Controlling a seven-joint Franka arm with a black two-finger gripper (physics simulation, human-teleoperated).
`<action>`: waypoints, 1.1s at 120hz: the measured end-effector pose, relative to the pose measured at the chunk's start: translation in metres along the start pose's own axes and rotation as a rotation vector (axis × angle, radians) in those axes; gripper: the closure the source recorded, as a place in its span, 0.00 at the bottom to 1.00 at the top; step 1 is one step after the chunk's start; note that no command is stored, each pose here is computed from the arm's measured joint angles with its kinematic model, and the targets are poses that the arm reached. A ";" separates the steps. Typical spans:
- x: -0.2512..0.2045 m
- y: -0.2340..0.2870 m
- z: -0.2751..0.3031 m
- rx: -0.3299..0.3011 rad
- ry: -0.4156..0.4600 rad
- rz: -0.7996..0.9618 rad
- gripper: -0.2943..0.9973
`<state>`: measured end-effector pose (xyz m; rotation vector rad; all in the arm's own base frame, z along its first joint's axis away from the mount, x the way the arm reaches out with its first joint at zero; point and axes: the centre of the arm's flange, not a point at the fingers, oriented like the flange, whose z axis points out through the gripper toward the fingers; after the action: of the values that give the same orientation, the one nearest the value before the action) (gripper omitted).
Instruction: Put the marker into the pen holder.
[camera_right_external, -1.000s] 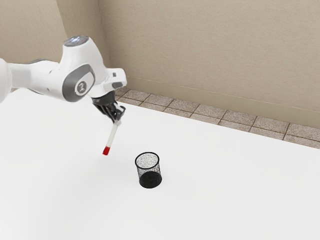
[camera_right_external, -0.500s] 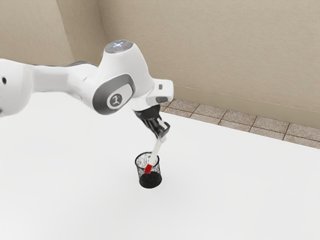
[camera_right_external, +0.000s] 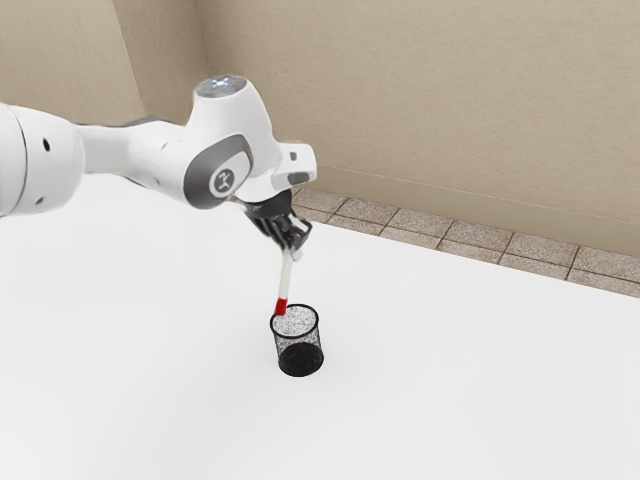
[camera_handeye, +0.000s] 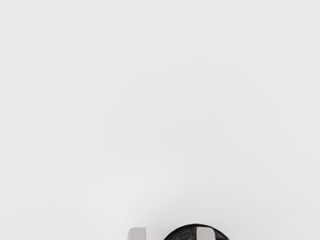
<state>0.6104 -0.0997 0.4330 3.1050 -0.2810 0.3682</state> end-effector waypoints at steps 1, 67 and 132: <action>0.000 0.000 0.001 0.000 -0.001 0.000 0.82; -0.001 0.017 0.045 -0.030 -0.070 0.013 0.65; -0.028 -0.134 -0.194 -0.024 -0.156 0.039 0.26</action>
<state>0.5623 0.0414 0.6181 3.1127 -0.3442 0.1208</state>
